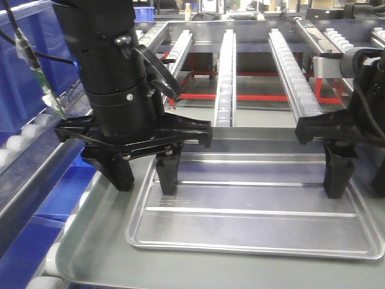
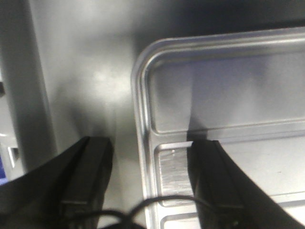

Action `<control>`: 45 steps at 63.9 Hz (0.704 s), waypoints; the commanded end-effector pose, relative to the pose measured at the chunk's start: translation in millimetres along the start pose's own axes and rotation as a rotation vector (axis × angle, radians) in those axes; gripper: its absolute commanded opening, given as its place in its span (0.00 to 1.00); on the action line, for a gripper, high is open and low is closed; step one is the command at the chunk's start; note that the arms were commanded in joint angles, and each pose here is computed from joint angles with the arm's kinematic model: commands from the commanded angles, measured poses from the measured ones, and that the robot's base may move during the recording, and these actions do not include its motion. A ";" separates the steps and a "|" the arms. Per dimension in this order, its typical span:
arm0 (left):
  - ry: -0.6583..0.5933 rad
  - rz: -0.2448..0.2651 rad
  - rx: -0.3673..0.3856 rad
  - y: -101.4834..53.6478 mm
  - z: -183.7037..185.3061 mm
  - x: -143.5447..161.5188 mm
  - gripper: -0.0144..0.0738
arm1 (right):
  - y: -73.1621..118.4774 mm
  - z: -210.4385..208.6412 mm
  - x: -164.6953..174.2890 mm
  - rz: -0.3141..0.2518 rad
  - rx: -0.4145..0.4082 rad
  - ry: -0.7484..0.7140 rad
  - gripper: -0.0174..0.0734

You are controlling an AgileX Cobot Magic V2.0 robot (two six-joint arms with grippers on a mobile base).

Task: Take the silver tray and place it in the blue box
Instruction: 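Lower both open grippers onto the tray's side rims, then close both grippers on the rims and lift the top tray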

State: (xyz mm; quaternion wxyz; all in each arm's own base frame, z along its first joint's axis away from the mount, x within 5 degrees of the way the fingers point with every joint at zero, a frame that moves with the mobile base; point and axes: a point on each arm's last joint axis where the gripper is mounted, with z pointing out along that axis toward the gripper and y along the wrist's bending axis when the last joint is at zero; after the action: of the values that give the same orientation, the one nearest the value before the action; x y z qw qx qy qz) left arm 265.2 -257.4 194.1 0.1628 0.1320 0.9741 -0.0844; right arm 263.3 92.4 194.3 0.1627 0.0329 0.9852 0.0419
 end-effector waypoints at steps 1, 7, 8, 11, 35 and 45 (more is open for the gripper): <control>-0.074 -0.015 0.042 -4.0 -17.5 -10.3 0.49 | 4.2 -13.6 -12.0 -0.015 -0.035 -0.100 0.71; -0.074 -0.016 0.042 -4.0 -17.5 -10.3 0.49 | 4.6 -10.5 -12.4 -0.016 -0.034 -0.097 0.71; -0.074 -0.018 0.042 -4.0 -17.5 -10.3 0.49 | 4.6 -9.6 -12.3 -0.016 -0.033 -0.094 0.70; -0.073 -0.024 0.042 -4.0 -17.5 -10.3 0.49 | 4.5 -5.7 -11.8 -0.017 -0.025 -0.079 0.70; -0.061 -0.040 0.035 -3.3 -17.4 -9.2 0.23 | 3.8 2.8 -9.7 -0.019 -0.007 -0.038 0.34; -0.061 -0.040 0.035 -3.3 -17.4 -9.2 0.05 | 3.4 2.8 -8.8 -0.019 -0.002 -0.028 0.25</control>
State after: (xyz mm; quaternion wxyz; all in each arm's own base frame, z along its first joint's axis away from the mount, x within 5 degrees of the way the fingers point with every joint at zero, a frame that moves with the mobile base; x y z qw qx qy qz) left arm 266.5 -256.0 195.1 0.1602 0.1158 0.9767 -0.0837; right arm 269.7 95.8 188.6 0.1582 0.0360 0.9858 0.0425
